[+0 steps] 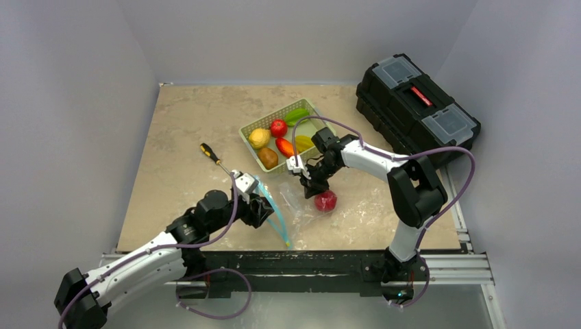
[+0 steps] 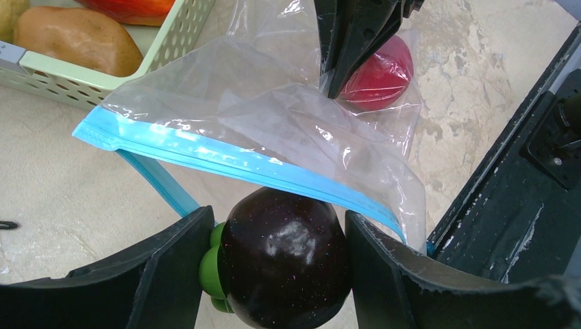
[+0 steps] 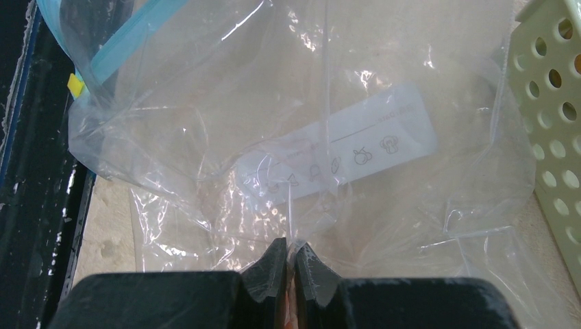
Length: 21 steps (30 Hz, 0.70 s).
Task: Open the zip-top bag and remove the fake food
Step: Pick up the fake fruit from the zipper food storage bag.
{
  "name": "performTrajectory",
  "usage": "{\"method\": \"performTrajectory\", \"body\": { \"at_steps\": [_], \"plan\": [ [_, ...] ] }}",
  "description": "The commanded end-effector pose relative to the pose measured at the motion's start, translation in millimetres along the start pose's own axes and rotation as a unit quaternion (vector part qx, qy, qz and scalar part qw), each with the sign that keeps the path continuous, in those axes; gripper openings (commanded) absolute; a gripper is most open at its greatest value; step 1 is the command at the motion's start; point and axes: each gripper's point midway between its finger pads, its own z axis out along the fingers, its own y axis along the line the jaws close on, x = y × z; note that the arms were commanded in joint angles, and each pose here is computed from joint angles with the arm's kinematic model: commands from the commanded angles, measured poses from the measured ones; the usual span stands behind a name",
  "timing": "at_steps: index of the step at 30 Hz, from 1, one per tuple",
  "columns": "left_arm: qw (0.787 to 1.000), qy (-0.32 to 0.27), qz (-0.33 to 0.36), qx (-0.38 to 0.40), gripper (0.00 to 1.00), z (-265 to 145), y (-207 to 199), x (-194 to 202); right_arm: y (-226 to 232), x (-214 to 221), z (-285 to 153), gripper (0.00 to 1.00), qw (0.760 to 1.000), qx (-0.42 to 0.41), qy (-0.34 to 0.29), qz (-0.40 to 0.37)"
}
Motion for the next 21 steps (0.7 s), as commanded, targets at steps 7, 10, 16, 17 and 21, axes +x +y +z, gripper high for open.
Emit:
{"method": "performTrajectory", "body": {
  "at_steps": [7, 10, 16, 17, 21],
  "plan": [
    [0.999, -0.022, -0.023, 0.005, 0.00, -13, -6, -34, 2, -5, -10, 0.06, 1.000, 0.009, -0.003, -0.017],
    [0.999, -0.022, -0.025, -0.002, 0.00, -17, -4, -38, 2, -4, -11, 0.06, 1.000, 0.009, -0.003, -0.017],
    [0.999, -0.015, -0.015, -0.043, 0.00, -31, 10, -51, 2, -4, -11, 0.06, 1.000, 0.008, -0.003, -0.017],
    [0.998, -0.019, -0.013, -0.058, 0.00, -35, 14, -57, 2, -3, -11, 0.06, 1.000, 0.008, -0.003, -0.016],
    [0.994, -0.027, -0.010, -0.105, 0.00, -44, 31, -89, 3, -2, -9, 0.06, 1.000, 0.004, -0.002, -0.014]
  ]
}}
